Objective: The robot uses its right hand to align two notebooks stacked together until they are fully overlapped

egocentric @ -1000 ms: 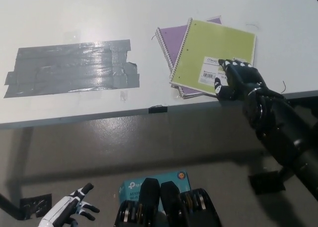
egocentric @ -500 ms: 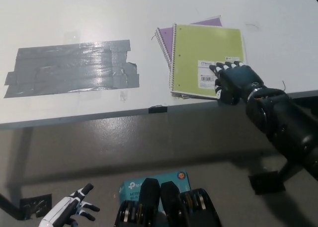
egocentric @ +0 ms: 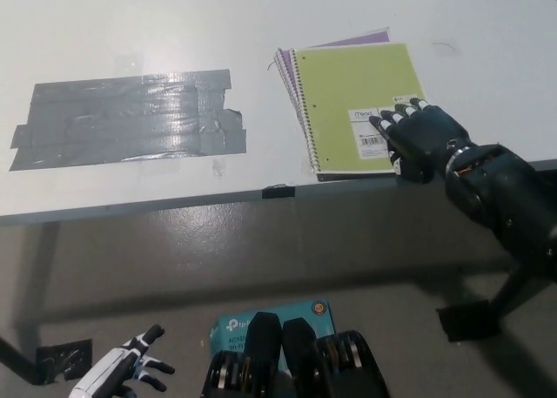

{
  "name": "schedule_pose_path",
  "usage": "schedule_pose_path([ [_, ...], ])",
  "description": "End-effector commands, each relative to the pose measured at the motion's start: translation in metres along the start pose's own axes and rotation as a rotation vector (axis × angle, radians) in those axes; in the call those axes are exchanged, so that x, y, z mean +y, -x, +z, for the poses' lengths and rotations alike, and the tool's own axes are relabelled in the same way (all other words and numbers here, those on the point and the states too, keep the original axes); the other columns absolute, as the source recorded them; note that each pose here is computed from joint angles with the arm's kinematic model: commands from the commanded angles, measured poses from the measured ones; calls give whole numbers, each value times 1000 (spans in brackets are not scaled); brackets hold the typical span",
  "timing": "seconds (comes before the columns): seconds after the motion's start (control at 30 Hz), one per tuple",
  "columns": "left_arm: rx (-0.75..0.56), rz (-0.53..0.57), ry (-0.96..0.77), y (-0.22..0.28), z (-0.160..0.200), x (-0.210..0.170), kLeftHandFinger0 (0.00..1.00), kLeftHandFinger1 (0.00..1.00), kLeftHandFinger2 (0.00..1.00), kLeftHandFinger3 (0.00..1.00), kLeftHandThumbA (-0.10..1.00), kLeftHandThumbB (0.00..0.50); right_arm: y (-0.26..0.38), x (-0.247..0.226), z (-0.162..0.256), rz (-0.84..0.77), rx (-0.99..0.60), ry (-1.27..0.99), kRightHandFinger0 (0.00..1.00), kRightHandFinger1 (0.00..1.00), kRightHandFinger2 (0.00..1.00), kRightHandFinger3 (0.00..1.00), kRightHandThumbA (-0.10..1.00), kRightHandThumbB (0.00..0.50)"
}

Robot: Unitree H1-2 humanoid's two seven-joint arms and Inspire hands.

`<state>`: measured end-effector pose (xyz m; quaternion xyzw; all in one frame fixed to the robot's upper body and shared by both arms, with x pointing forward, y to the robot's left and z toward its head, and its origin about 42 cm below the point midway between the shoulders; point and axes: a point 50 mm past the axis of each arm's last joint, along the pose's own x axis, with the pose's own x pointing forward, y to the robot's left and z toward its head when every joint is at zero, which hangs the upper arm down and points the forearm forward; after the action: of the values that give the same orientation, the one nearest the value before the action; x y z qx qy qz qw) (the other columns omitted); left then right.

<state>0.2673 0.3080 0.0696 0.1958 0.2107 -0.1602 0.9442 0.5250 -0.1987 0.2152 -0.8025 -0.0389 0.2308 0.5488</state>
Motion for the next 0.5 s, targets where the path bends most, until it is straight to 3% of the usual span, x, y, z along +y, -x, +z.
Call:
schedule_pose_path([
  [0.0, -36, -15, -21, 4, 6, 3, 456, 540, 607, 966, 1000, 499, 5, 21, -13, 98, -17, 115, 1000, 1000, 1000, 1000, 1000, 439],
  [0.47, -37, -22, -31, 5, 7, -1, 494, 547, 596, 958, 1000, 500, 1, 7, -16, 41, -31, 267, 1000, 1000, 1000, 1000, 1000, 431],
])
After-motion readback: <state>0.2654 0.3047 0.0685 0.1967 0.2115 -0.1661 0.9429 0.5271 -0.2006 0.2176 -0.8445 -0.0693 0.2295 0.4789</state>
